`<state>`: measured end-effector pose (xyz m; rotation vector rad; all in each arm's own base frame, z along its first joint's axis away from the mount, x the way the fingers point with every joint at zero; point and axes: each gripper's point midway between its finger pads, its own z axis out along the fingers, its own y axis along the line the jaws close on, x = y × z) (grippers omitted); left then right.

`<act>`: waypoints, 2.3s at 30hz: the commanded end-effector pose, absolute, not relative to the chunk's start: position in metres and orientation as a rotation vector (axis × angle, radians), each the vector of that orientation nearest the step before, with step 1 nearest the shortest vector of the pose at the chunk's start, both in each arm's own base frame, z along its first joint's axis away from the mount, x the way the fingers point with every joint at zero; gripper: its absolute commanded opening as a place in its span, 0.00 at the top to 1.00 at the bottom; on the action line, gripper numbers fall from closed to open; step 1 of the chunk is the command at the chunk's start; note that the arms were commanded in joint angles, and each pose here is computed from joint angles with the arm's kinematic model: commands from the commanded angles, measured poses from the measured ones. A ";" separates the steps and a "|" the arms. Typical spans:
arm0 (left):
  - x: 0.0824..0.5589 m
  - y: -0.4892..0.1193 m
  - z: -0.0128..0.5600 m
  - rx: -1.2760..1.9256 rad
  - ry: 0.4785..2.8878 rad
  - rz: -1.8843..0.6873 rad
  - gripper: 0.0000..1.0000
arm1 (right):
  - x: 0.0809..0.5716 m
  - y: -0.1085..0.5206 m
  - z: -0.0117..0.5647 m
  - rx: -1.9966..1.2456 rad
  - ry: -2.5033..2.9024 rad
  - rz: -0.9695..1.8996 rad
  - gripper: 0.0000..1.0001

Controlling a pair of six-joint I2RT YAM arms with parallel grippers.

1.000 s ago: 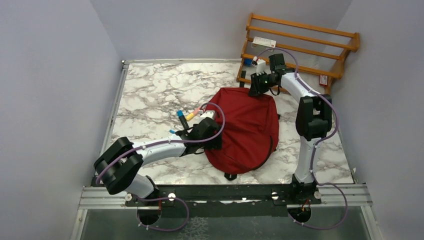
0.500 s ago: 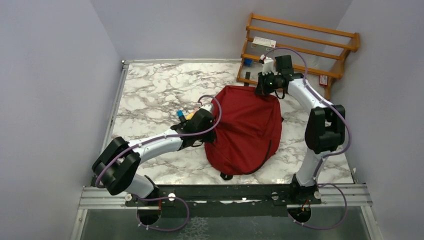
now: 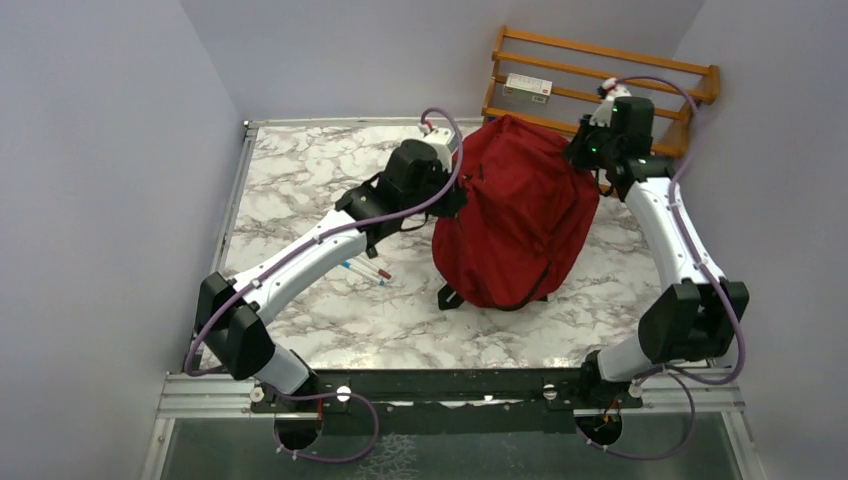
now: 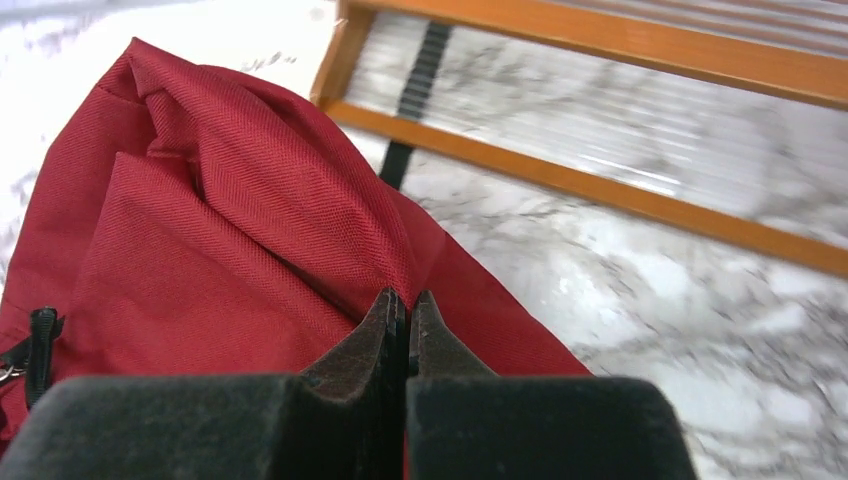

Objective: Pack the student bag
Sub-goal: Adjust the student bag at the center of the board, then pick up the stationery from the center of the board.

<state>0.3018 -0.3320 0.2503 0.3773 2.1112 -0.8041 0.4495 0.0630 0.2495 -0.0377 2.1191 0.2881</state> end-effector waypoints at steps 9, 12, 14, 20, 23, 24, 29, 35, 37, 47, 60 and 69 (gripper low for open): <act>0.393 -0.368 0.325 0.599 1.920 -0.839 1.00 | 0.378 0.017 0.326 0.395 1.804 0.327 1.00; 0.422 -0.369 0.307 0.614 1.940 -0.824 1.00 | 0.354 0.025 0.309 0.427 1.818 0.387 1.00; 0.439 -0.372 0.282 0.630 1.973 -0.813 1.00 | 0.340 0.025 0.290 0.461 1.836 0.394 0.99; 0.467 -0.390 0.219 0.710 2.024 -0.799 1.00 | 0.321 0.003 0.231 0.571 1.866 0.267 1.00; 0.472 -0.390 0.195 0.711 2.067 -0.794 1.00 | 0.322 -0.008 0.216 0.592 1.888 0.192 0.99; 0.472 -0.388 0.188 0.711 2.081 -0.790 1.00 | 0.323 -0.011 0.213 0.595 1.893 0.169 0.97; 0.470 -0.370 0.164 0.688 2.135 -0.722 0.96 | 0.329 -0.019 0.208 0.582 1.905 0.103 0.74; 0.471 -0.335 0.189 0.596 2.120 -0.592 0.59 | 0.333 -0.019 0.245 0.552 1.867 0.111 0.56; 0.474 -0.321 0.208 0.527 2.099 -0.523 0.47 | 0.333 -0.020 0.261 0.565 1.845 0.114 0.53; 0.434 -0.321 0.248 0.278 2.066 -0.515 0.25 | 0.338 0.036 0.235 0.478 2.021 0.433 0.43; 0.333 -0.438 0.150 0.491 2.213 -0.567 0.21 | 0.306 0.043 0.188 0.526 2.082 0.480 0.43; 0.332 -0.441 0.115 0.534 2.255 -0.474 0.25 | 0.298 0.044 0.175 0.521 2.099 0.482 0.43</act>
